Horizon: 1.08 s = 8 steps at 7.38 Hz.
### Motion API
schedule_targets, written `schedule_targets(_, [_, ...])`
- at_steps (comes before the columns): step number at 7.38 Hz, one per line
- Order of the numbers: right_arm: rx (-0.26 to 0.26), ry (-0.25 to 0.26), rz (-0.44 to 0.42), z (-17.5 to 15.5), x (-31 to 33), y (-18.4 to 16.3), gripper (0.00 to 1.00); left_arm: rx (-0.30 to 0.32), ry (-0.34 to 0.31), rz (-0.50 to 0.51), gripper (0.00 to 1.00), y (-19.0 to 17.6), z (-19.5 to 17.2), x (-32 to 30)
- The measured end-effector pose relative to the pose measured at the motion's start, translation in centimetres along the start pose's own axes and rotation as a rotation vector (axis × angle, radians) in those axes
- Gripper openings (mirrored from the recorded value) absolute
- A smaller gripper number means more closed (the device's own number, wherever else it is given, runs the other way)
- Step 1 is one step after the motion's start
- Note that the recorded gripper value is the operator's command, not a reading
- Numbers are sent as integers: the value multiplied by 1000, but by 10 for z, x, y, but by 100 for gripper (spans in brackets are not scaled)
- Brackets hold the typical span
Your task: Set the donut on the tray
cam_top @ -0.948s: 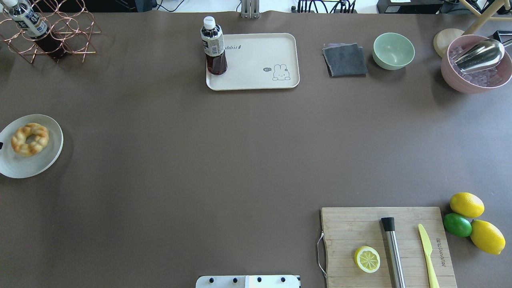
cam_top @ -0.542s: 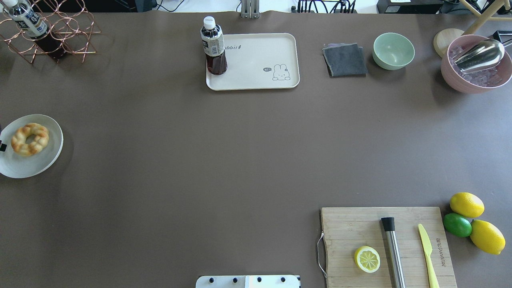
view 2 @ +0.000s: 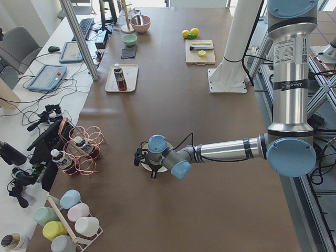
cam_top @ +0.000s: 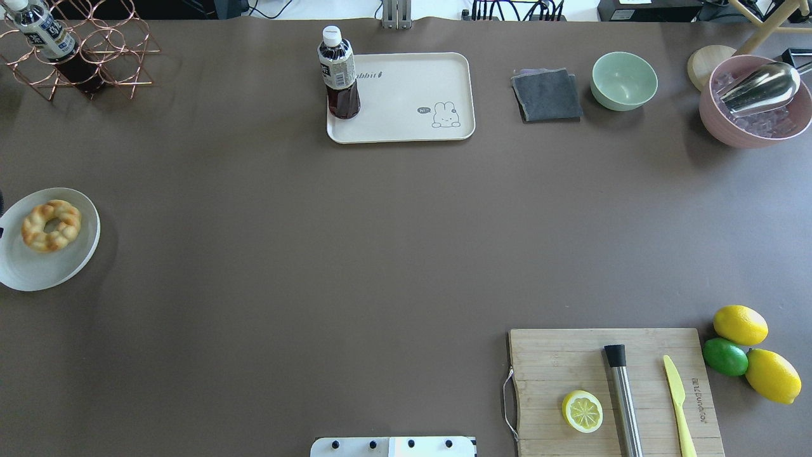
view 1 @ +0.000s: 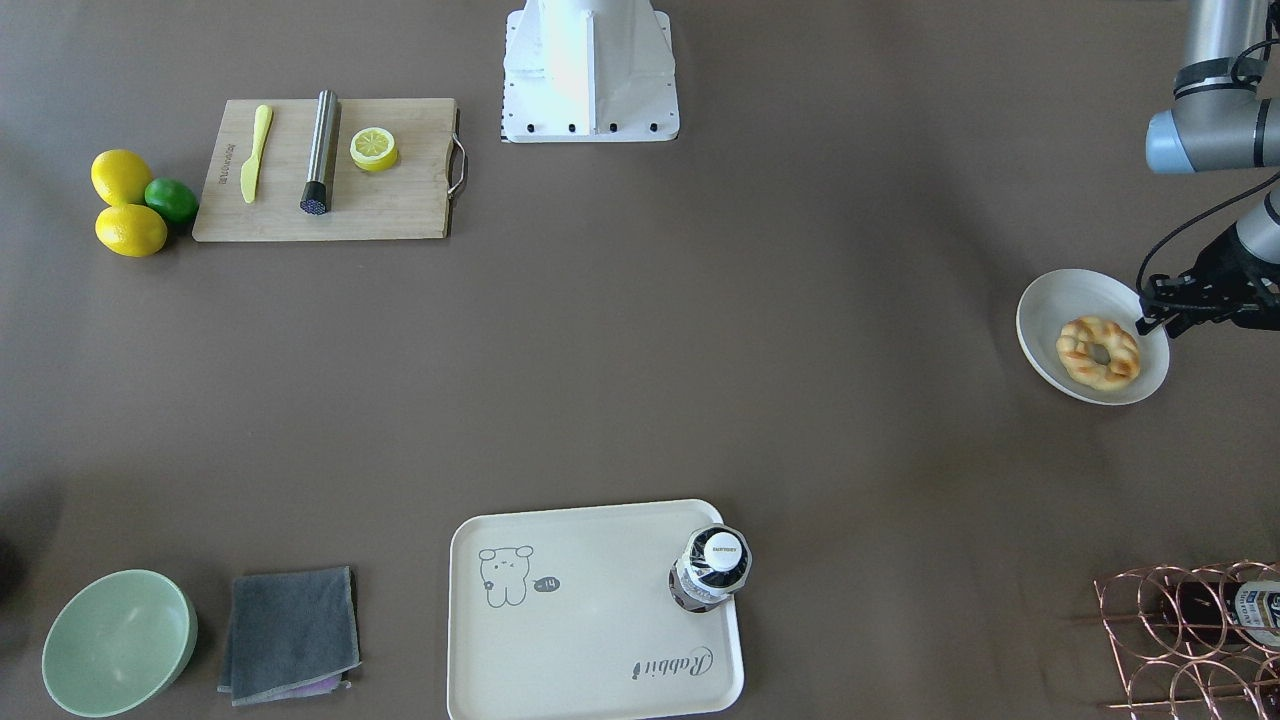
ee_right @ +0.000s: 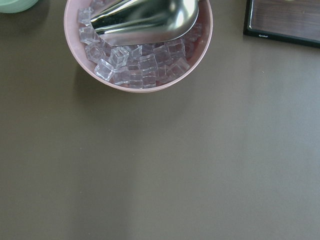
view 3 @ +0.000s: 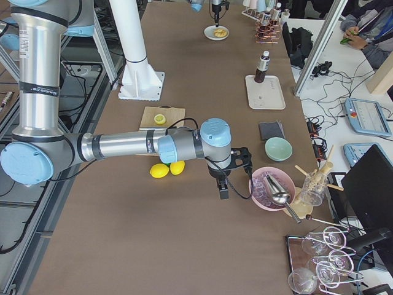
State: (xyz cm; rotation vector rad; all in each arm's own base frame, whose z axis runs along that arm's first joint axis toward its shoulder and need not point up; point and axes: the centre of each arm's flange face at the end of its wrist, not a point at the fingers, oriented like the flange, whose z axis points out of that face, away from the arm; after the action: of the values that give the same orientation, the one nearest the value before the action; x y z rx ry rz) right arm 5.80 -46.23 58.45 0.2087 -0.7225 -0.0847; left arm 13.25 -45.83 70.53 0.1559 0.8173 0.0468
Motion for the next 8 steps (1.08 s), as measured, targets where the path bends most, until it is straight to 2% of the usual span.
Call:
schedule_targets(2, [4, -10, -4, -2, -3, -1, 100, 8, 36, -36, 0, -16, -7, 20])
schedule_targets(4, [10, -25, -10, -5, -7, -2, 100, -21, 141, -148, 0, -68, -28, 79])
schedule_targets(6, [8, -36, -6, -3, -23, -12, 100, -26, 195, -272, 0, -125, -65, 161])
schedule_targets(8, [-4, -72, 59, 6, -76, -37, 100, -67, 259, -370, 0, -122, -83, 259])
